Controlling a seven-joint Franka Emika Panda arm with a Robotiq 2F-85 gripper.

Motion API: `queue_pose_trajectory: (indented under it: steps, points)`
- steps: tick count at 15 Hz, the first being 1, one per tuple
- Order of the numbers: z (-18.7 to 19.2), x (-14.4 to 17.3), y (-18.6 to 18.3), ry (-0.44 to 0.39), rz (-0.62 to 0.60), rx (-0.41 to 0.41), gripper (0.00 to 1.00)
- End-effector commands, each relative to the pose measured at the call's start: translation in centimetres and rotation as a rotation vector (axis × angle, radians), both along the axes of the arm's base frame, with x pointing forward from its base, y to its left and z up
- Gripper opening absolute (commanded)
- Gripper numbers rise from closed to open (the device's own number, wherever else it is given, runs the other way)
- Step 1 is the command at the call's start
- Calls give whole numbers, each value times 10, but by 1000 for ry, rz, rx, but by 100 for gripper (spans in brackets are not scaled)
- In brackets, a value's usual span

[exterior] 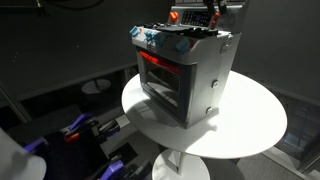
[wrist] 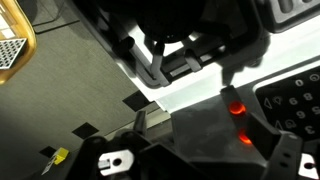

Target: Push the top orange button on the right side of the stoves button display twice

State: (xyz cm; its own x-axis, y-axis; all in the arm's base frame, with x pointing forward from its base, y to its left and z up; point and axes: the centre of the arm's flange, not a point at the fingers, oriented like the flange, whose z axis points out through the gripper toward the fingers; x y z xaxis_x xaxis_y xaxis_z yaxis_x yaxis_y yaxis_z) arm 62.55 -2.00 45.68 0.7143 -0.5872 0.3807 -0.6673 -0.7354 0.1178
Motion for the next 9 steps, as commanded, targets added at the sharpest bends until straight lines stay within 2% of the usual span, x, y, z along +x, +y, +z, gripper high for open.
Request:
queue_pose_trajectory:
  steps: [1,9]
  points:
    - [8,1,-1,3,-29,2,100]
    - [6,7,-3,-4,-29,0,100]
